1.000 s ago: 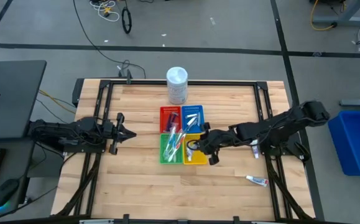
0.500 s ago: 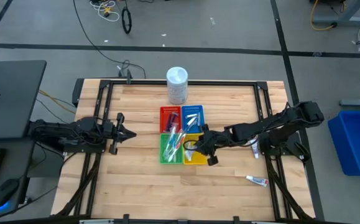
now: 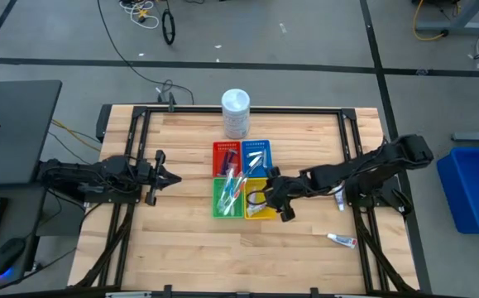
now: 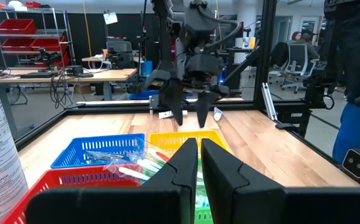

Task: Pick & Place Travel size toiletries
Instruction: Put the white toothpaste into the yellow bin

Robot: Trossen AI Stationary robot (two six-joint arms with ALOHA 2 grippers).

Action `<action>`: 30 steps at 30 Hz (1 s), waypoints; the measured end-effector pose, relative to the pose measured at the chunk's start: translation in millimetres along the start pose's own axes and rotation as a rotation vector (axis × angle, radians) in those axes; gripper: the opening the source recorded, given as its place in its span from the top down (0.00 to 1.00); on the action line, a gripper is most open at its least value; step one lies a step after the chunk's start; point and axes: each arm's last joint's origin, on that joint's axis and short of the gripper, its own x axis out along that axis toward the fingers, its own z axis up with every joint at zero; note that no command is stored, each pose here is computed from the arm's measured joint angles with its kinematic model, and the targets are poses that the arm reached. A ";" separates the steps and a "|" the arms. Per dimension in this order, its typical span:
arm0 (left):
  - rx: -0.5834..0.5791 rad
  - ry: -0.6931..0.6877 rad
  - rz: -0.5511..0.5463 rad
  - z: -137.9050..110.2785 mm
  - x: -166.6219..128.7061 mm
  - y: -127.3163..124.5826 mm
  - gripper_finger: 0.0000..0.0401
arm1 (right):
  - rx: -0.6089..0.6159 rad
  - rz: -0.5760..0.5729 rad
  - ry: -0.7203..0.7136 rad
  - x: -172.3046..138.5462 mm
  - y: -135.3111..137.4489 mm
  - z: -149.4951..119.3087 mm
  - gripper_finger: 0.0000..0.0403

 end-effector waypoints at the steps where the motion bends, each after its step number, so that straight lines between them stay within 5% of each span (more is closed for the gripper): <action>1: 0.000 0.000 0.000 0.1 0.0 0.0 0.93 | -0.011 0.001 -0.007 -3.4 1.5 1.0 0.38; 15: 0.000 0.000 0.000 0.0 0.0 0.0 0.93 | -0.095 0.032 -0.055 -52.3 28.2 7.2 0.47; 30: 0.000 0.000 0.000 0.0 0.0 0.0 0.93 | 0.120 0.137 0.119 -62.1 65.4 -6.7 0.50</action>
